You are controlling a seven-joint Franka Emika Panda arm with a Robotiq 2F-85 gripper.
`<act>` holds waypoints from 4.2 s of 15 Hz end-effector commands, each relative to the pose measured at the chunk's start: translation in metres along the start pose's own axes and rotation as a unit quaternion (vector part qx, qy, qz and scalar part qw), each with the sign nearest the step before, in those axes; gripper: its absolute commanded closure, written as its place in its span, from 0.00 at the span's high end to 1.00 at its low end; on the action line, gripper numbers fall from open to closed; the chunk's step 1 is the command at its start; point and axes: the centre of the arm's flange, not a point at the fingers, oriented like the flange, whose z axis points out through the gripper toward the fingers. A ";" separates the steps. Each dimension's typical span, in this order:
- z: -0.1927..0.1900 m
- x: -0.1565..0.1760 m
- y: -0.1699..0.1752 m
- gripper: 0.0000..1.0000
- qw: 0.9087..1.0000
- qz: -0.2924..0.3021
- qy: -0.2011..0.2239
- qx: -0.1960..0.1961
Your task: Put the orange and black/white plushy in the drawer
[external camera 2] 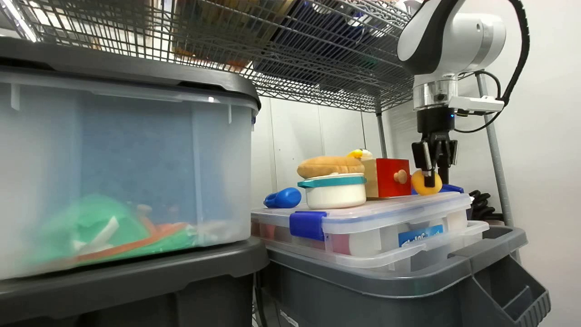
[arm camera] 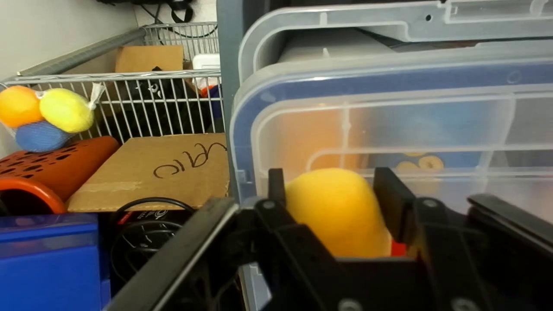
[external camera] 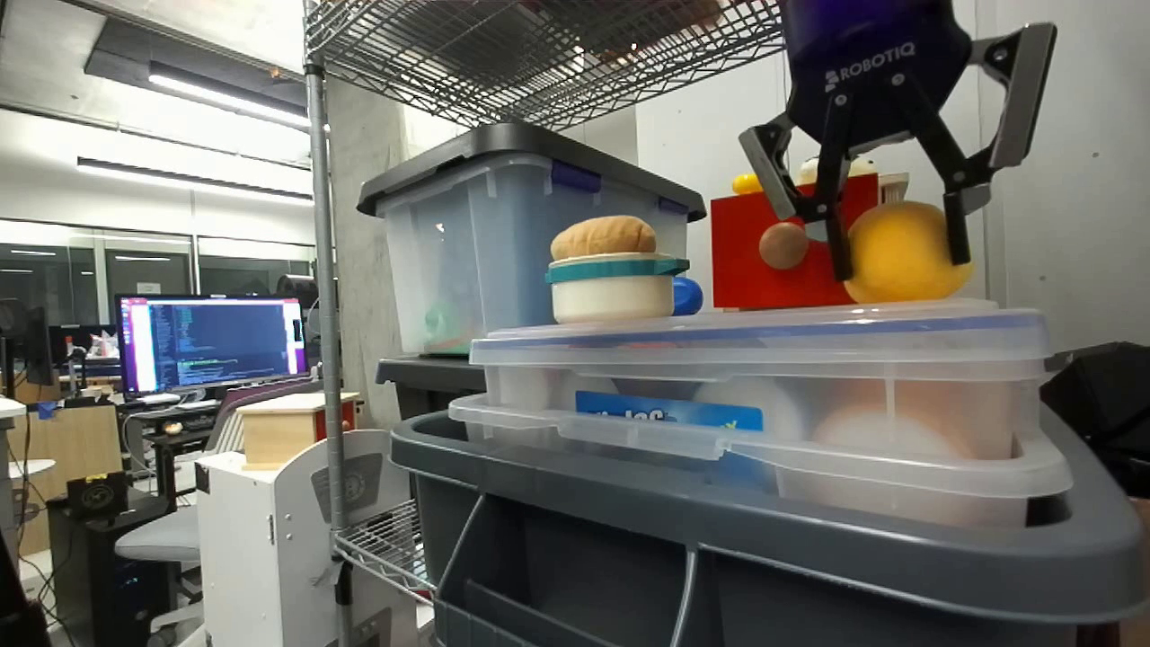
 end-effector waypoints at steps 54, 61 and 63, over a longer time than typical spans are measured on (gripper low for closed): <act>-0.086 0.041 -0.034 0.04 0.993 -0.070 0.095 0.020; -0.089 0.050 -0.034 0.04 0.992 -0.070 0.101 0.017; -0.090 0.051 -0.033 0.04 0.992 -0.070 0.100 0.017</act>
